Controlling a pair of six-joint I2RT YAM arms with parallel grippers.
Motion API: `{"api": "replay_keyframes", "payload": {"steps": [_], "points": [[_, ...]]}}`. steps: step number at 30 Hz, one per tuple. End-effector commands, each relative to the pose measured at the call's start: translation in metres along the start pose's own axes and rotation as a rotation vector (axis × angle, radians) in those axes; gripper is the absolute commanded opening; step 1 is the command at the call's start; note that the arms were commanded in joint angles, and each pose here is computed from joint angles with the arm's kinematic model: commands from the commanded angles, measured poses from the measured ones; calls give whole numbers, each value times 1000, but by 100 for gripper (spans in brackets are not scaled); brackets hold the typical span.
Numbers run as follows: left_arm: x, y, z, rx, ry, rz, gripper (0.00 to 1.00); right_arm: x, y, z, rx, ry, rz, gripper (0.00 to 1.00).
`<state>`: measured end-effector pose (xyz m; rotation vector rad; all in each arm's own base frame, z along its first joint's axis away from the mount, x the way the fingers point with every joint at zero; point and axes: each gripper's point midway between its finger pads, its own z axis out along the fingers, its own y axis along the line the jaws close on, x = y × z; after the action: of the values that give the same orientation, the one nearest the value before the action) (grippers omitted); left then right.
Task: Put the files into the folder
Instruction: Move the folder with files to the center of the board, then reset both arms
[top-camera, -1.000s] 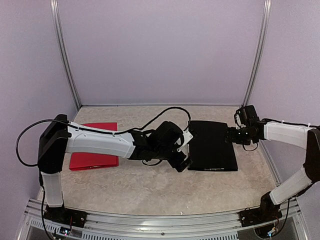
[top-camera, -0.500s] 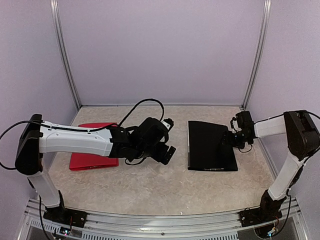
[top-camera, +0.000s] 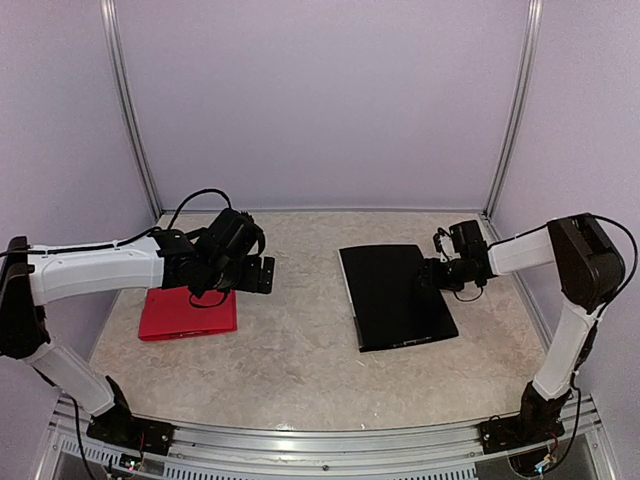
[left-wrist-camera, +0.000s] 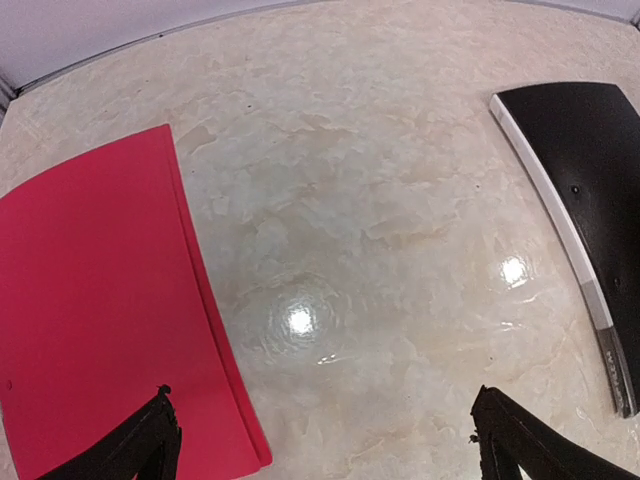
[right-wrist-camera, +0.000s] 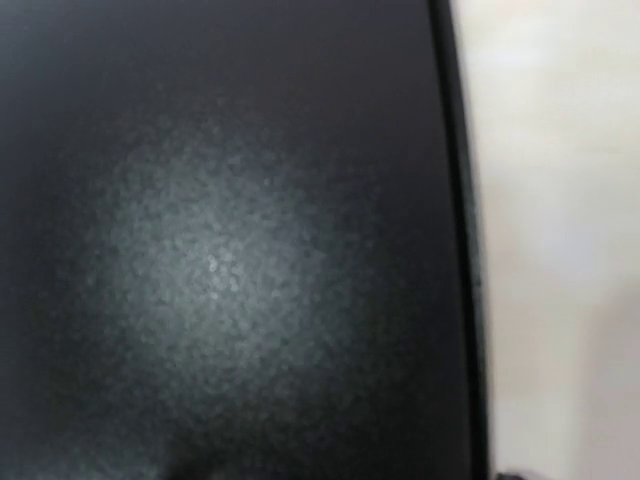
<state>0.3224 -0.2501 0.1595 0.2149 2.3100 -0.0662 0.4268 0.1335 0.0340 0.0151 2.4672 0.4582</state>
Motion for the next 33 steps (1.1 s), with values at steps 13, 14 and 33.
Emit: {"api": "replay_keyframes", "payload": {"steps": [13, 14, 33], "points": [[8, 103, -32, -189, 1, -213, 99, 4, 105, 13, -28, -104, 8, 74], [7, 105, -34, -189, -6, -218, 99, -1, 105, 4, -19, -124, -6, 75], [-77, 92, -108, 140, -508, -249, 99, -60, 96, -216, 45, -588, -295, 99]]}}
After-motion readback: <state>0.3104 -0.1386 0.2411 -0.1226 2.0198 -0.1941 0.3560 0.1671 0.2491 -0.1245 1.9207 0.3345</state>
